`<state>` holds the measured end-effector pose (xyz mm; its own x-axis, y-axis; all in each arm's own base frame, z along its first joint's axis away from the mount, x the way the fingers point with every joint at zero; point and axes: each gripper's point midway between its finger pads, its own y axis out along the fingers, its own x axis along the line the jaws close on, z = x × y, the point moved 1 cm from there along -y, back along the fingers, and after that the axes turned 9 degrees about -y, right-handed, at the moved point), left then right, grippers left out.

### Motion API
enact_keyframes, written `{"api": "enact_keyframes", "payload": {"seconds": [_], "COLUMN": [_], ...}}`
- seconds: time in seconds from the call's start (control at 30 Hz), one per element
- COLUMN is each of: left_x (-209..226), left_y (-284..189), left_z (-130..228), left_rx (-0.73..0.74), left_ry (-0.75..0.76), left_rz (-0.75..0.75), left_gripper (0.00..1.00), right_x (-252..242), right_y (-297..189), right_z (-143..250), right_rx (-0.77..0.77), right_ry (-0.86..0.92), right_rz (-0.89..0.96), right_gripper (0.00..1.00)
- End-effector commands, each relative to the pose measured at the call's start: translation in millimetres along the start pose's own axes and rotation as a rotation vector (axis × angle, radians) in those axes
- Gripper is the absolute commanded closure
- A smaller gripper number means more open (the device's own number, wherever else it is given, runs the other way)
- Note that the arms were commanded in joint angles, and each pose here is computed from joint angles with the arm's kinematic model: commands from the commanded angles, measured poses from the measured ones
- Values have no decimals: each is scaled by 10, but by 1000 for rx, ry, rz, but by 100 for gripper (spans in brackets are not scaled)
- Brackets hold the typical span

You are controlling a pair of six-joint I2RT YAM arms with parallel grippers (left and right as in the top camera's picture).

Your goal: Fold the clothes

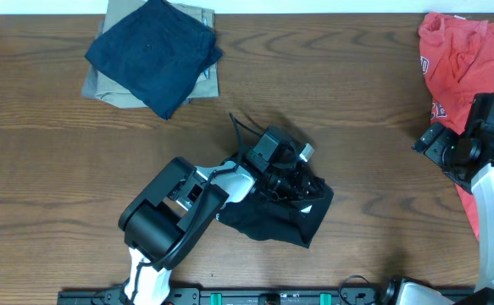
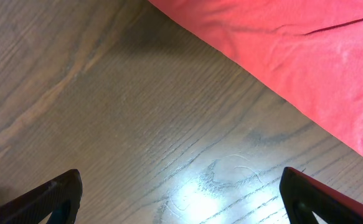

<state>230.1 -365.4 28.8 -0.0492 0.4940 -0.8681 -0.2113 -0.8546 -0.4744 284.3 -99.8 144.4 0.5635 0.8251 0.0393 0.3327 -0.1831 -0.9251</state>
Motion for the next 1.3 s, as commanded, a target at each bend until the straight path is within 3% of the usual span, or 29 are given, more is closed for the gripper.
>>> {"api": "enact_keyframes", "payload": {"seconds": [0.0,0.2,0.33,0.6,0.7,1.07,1.27], "left_x": [-276,-706,-767,-20,109,299,430], "left_y": [-102,-438,-593,-695,-698,-539,-420], "left_z": [111,367,522,765,856,849,943], "left_rx": [37,49,49,33,53,16,47], "left_ry": [38,46,6,-229,-248,-171,-199], "left_rz": [58,74,36,-287,-312,-195,-164], "left_gripper": [83,83,83,83,83,83,83], "right_x": [-9,-9,-9,-9,-9,-9,-9], "right_y": [-35,-35,-35,-35,-35,-35,-35], "right_z": [-26,-26,-26,-26,-26,-26,-26], "right_rx": [-13,-13,-13,-13,-13,-13,-13], "right_ry": [0,0,0,0,0,0,0], "right_rz": [-3,-3,-3,-3,-3,-3,-3], "right_gripper": [1,1,1,1,1,1,1]}}
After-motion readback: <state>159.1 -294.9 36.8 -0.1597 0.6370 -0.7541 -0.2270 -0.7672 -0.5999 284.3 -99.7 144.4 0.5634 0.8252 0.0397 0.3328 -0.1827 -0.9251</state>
